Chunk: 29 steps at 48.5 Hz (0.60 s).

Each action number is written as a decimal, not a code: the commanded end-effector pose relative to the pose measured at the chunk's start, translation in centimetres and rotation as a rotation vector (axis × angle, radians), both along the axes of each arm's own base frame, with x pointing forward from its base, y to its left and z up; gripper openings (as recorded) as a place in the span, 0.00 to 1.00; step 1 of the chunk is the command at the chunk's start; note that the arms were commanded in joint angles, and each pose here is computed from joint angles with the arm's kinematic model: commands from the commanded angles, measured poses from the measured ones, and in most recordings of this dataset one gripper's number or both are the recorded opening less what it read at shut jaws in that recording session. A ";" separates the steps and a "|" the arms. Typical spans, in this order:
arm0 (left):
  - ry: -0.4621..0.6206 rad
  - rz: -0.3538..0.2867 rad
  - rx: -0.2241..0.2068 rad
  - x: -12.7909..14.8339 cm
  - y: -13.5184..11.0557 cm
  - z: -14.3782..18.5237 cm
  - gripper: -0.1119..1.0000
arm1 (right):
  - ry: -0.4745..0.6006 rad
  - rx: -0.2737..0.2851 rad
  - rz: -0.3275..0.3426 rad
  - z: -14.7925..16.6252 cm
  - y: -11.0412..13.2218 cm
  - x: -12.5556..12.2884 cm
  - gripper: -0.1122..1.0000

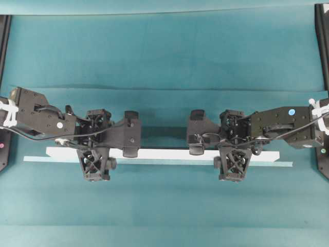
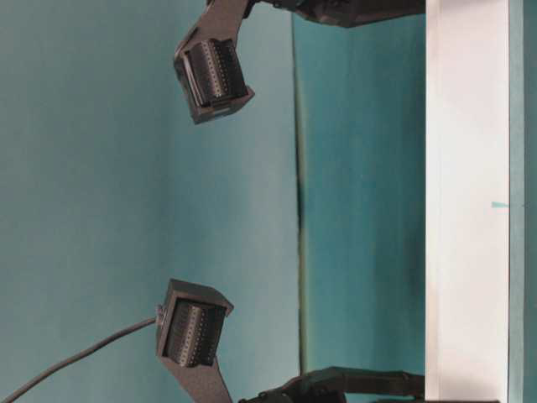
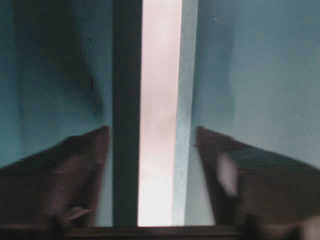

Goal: Lift a wooden board with both hands.
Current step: 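Close both grippers on the white board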

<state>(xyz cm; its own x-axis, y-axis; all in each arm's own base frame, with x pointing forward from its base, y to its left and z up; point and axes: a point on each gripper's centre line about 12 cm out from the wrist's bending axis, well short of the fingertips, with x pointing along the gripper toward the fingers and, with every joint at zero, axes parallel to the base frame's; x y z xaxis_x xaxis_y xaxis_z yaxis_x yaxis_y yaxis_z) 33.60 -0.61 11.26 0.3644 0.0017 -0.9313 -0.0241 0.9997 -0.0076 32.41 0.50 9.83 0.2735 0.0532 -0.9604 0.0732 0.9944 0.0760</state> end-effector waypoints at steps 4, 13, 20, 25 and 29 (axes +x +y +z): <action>-0.028 0.000 0.002 0.4 0.1 0.6 0.38 | -0.002 0.012 -0.040 0.0 0.1 0.3 0.35; -0.025 -0.002 0.002 0.3 0.0 0.6 0.26 | 0.004 0.019 -0.065 -0.1 0.1 0.2 0.29; -0.025 0.000 0.002 0.3 0.1 0.6 0.26 | 0.002 0.018 -0.062 0.0 0.1 0.3 0.29; -0.026 0.000 0.002 0.3 0.1 0.6 0.26 | 0.002 0.019 -0.062 0.0 0.1 0.3 0.29; -0.023 0.003 0.001 0.3 0.1 0.7 0.26 | 0.005 0.018 -0.060 0.1 0.1 0.2 0.29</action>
